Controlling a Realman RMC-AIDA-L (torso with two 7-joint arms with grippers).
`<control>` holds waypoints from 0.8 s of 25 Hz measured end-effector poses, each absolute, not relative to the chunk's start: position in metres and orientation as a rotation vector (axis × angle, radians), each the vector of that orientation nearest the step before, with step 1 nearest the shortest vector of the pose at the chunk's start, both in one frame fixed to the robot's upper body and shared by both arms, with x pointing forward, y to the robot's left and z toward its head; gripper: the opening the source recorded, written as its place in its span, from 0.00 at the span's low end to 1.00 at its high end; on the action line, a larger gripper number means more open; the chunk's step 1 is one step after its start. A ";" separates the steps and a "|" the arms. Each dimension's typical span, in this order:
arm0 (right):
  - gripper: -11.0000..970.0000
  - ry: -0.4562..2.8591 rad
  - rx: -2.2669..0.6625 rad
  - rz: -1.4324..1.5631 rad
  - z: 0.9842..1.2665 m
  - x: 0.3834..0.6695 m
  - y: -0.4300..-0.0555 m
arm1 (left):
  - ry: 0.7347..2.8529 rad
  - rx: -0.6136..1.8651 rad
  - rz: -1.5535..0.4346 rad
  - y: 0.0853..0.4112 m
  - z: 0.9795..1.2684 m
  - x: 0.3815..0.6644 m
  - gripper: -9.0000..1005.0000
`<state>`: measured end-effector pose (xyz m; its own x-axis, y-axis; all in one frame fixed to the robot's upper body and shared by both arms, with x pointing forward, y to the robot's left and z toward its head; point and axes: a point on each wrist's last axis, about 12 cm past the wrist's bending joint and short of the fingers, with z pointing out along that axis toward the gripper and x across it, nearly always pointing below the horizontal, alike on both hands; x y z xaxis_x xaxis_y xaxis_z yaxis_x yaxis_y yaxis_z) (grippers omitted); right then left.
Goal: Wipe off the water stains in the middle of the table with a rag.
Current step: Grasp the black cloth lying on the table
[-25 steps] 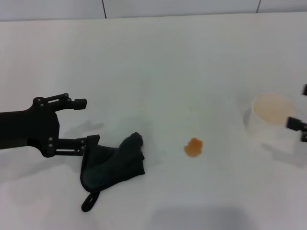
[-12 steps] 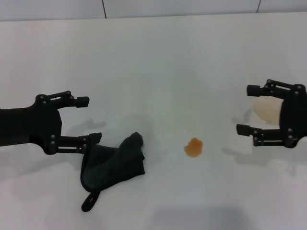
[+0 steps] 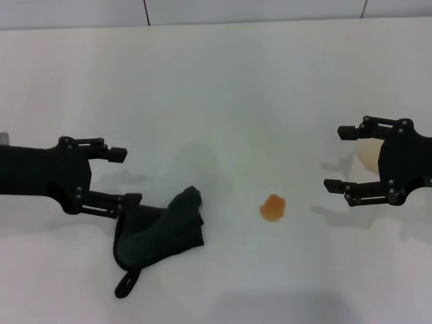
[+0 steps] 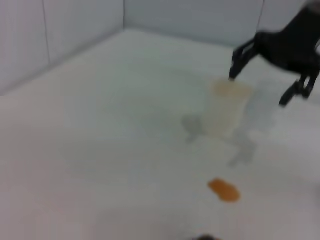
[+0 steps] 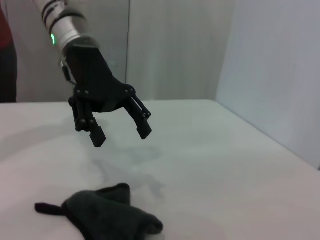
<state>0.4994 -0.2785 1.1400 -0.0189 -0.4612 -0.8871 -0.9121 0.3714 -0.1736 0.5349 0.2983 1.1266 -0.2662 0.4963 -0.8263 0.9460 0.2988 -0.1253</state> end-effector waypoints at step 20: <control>0.88 1.655 -1.267 0.562 1.144 0.502 -0.275 | 2.081 1.615 -0.772 0.239 1.124 0.560 0.85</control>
<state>0.5023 -0.2746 1.1441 -0.0194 -0.4832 -0.8753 -0.9162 0.3591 -0.1780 0.5599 0.2387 1.1239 -0.2570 0.7492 -0.6105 0.9661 0.1824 -0.1828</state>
